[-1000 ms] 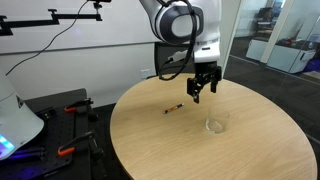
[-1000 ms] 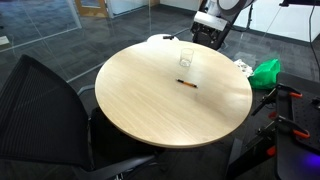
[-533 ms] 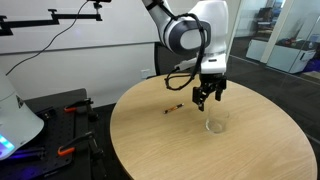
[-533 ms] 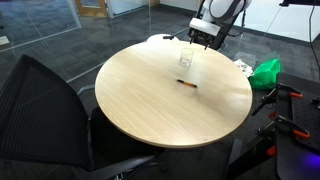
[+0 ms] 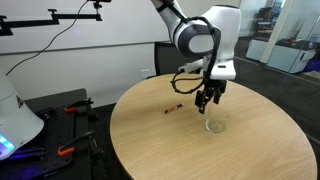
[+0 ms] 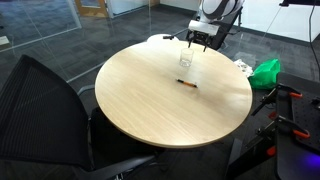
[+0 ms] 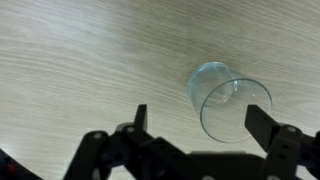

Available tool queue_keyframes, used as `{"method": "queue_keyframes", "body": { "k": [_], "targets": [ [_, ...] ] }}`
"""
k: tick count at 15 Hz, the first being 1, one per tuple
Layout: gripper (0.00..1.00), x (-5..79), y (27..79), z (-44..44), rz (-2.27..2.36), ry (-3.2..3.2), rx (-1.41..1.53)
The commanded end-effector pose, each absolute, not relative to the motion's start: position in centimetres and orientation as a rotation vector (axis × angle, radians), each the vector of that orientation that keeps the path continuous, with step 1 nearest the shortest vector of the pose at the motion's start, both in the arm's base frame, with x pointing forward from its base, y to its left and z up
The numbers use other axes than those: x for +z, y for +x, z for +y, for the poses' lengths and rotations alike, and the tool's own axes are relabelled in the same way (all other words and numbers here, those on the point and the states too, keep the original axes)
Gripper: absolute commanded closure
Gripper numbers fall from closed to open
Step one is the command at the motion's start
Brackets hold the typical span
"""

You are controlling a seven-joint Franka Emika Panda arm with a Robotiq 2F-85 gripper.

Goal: Move the glass cup forward

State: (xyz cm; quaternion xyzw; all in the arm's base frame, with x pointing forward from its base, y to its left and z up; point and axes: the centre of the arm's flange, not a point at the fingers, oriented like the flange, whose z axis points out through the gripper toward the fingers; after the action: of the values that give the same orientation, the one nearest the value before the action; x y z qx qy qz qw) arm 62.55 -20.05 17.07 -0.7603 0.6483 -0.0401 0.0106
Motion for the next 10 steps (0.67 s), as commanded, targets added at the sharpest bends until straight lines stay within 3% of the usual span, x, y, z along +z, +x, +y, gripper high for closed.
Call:
{"method": "queue_keyframes", "body": {
  "k": [1,10],
  "targets": [
    [0.00,17.1,64.1,-21.6,2.026,-2.385,-0.064],
    [0.00,14.9,64.9,-22.7,2.053,-2.402,-0.049]
  ]
}}
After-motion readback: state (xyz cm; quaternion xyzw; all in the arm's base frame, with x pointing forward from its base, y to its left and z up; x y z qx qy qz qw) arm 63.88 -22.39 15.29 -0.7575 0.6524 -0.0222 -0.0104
